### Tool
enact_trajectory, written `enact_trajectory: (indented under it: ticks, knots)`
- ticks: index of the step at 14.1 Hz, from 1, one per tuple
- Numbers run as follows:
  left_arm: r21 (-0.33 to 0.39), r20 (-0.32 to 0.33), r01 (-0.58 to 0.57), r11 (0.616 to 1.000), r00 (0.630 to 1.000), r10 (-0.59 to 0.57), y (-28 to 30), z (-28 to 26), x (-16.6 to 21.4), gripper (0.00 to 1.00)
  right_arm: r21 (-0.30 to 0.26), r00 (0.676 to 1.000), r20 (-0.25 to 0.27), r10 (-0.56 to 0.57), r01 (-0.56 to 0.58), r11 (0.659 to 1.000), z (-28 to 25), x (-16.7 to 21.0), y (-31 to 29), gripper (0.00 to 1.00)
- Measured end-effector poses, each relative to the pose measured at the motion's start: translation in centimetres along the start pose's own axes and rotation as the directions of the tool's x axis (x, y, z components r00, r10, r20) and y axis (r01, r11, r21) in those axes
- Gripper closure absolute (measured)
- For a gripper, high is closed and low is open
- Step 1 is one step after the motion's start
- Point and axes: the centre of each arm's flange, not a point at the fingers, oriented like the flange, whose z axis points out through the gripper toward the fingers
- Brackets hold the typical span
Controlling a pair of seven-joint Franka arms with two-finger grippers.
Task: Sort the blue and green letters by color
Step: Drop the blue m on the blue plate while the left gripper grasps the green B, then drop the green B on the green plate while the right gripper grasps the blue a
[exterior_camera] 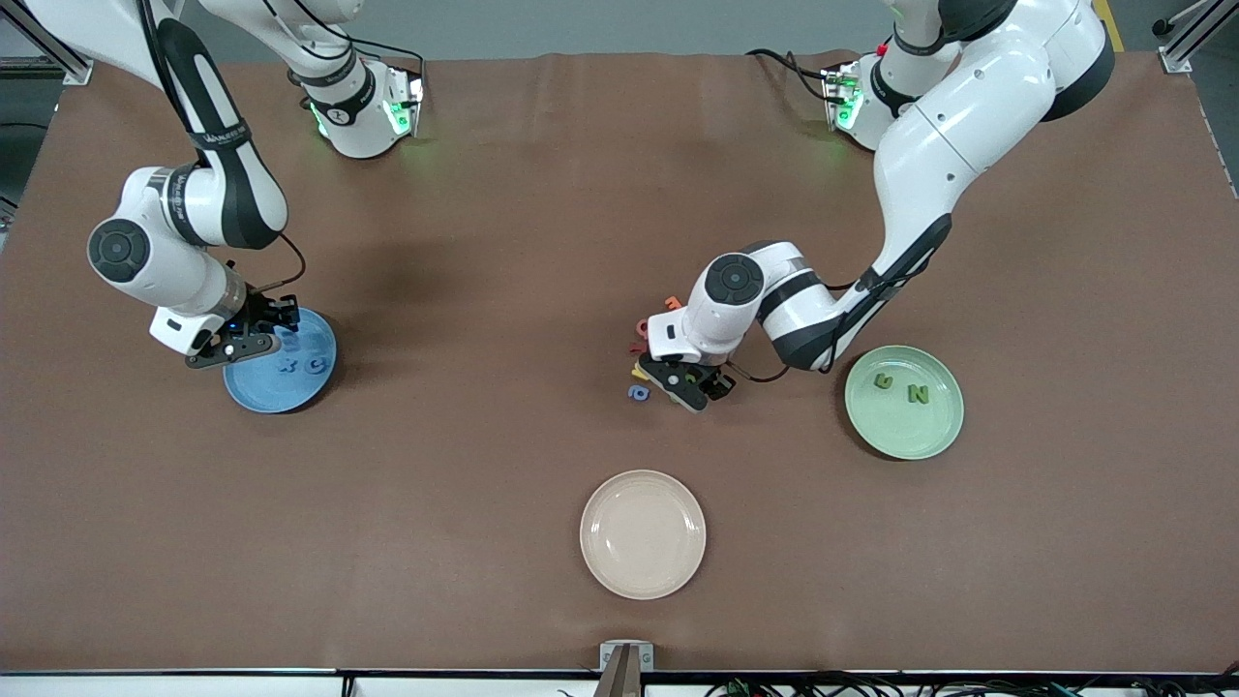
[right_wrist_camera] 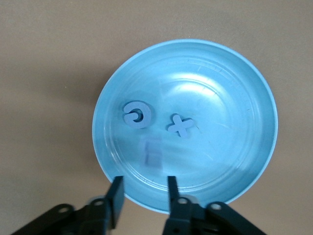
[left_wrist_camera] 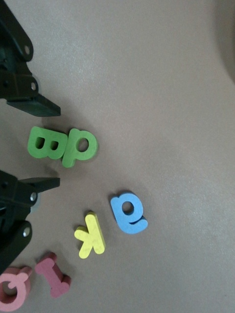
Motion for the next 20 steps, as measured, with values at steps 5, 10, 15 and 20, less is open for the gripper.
enact_trajectory:
  ticks: [5, 10, 15, 20]
  knots:
    - [0.002, 0.003, 0.002, 1.0, 1.0, -0.002, -0.2, 0.2, -0.1, 0.67, 0.0, 1.0, -0.005, 0.025, -0.025, 1.0, 0.1, 0.1, 0.2, 0.01]
    - [0.003, 0.002, 0.005, 1.0, 1.0, -0.005, -0.4, 0.2, 0.0, 0.72, -0.014, 0.976, -0.048, 0.211, -0.211, 0.977, -1.5, 3.5, -8.7, 0.0]
    - [0.009, 0.003, 0.027, 1.0, 1.0, -0.027, -1.9, 0.0, -0.1, 0.72, -0.011, 0.937, -0.081, 0.34, -0.342, 0.94, -3.1, 8.4, -24.9, 0.0]
    - [-0.011, 0.048, 0.072, 0.997, 0.996, -0.072, -5.7, -3.1, -0.5, 0.72, 0.098, 0.898, -0.092, 0.43, -0.421, 0.902, -3.2, 13.6, -36.6, 0.0]
